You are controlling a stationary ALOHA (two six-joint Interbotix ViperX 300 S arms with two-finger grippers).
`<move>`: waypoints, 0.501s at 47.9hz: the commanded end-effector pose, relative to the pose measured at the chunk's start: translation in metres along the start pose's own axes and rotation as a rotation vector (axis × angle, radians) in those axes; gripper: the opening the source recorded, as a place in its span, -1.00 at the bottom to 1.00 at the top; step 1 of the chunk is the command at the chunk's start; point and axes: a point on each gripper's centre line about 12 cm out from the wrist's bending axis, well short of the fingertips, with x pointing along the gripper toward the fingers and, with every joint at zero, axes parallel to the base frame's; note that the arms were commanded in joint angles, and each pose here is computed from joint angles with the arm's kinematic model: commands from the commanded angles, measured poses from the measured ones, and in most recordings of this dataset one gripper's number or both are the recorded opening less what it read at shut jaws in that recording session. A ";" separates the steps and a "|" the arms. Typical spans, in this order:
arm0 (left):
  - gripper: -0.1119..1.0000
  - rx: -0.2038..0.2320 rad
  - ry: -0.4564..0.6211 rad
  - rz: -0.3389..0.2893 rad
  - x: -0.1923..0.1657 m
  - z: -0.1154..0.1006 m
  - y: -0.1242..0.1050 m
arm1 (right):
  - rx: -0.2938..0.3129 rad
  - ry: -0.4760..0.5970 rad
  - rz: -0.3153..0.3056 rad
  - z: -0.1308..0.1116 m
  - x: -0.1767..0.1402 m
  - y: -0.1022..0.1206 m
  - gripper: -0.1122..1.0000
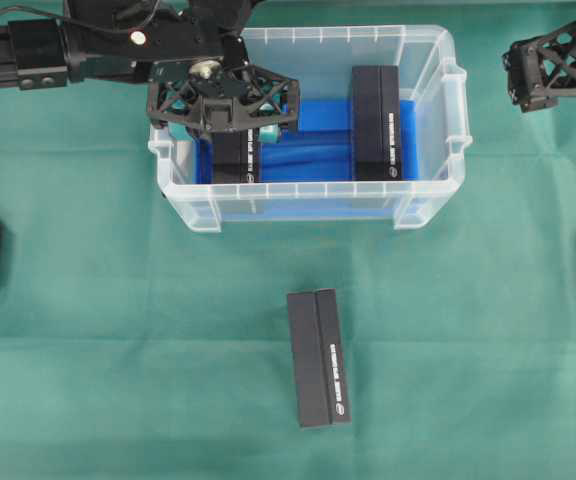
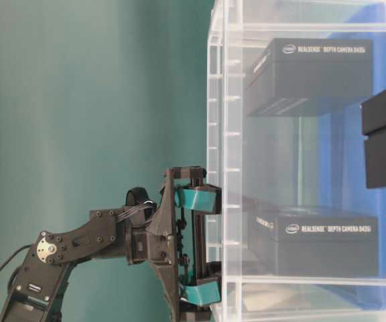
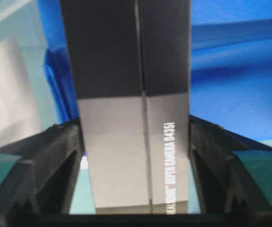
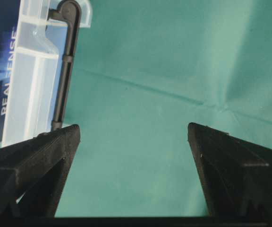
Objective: Take out the box from the case.
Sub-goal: 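Lower the left gripper around the left box and close on it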
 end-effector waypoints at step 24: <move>0.29 -0.003 -0.004 -0.038 -0.011 0.000 -0.004 | -0.007 -0.010 0.026 0.000 -0.007 0.003 0.87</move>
